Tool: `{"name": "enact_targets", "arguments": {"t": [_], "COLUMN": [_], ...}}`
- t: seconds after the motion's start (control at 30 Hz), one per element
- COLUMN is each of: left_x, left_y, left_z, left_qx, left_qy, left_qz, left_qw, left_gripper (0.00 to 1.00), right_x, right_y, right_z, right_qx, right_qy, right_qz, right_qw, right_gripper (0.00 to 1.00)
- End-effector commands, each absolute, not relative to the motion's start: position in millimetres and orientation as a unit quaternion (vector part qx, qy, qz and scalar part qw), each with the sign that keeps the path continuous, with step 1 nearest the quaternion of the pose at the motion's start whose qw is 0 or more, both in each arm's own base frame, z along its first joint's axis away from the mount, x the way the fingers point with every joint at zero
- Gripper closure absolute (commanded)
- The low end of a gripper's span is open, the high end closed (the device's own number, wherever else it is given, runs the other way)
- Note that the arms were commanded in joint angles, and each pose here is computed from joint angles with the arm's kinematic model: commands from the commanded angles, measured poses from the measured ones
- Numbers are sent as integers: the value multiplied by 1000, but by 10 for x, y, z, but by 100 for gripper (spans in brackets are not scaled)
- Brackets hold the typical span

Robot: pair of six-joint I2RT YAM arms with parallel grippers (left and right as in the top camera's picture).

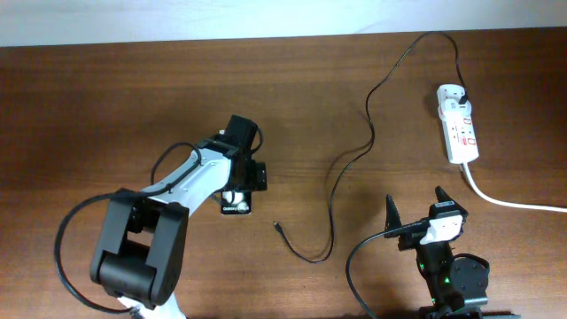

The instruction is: Plug charger to phone and switch on socket

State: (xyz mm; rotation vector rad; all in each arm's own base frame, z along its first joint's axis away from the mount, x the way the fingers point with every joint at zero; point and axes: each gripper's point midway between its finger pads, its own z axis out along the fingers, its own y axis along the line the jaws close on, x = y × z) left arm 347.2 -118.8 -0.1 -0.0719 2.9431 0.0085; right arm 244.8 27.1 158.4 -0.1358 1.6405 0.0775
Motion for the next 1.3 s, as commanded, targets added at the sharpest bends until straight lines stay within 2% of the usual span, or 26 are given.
{"name": "enact_targets", "arguments": {"t": [0.0,0.03,0.07,0.17,0.2,0.23,0.27,0.33,0.47,0.7,0.9,1.27], "left_x": [3497,3485,3467,3463,3457,3446,3433,3403,3440,3539,3703,3775], "left_y": [-1157,-1160,-1189,-1204,-1201,-1199,-1194,-1183,-1191,-1212,-1184,-1201], "left_z": [-42,-45,-49,-50,-51,-53,-55,-68,-23,130,526,541], "left_qx": [-24,-24,-20,-13,-13,-13,-13,-13,-13,-16,-34,-47], "left_qy": [995,995,995,996,996,996,996,997,996,996,995,993], "left_qz": [13,12,4,0,1,1,2,4,3,1,1,-5], "left_qw": [101,98,93,92,91,88,86,81,85,90,90,104], "left_gripper": [2,4,0,1,16,25,28,28,39,39,41,41], "right_x": [2444,2443,2444,2444,2443,2444,2444,2444,2444,2444,2444,2444], "right_y": [281,282,281,281,282,281,281,281,281,281,281,281], "right_z": [1572,1574,1572,1574,1574,1574,1572,1572,1572,1572,1574,1572], "right_qx": [-63,-63,-63,-63,-63,-63,-63,-63,-63,-63,-63,-63], "right_qy": [729,729,729,729,729,729,729,729,729,729,729,729], "right_qz": [34,34,34,34,34,34,34,34,34,34,34,34], "right_qw": [680,680,680,680,680,680,680,680,680,680,680,680], "right_gripper": [2,1,1,1,1,1,1,1,1,1,1,1]}}
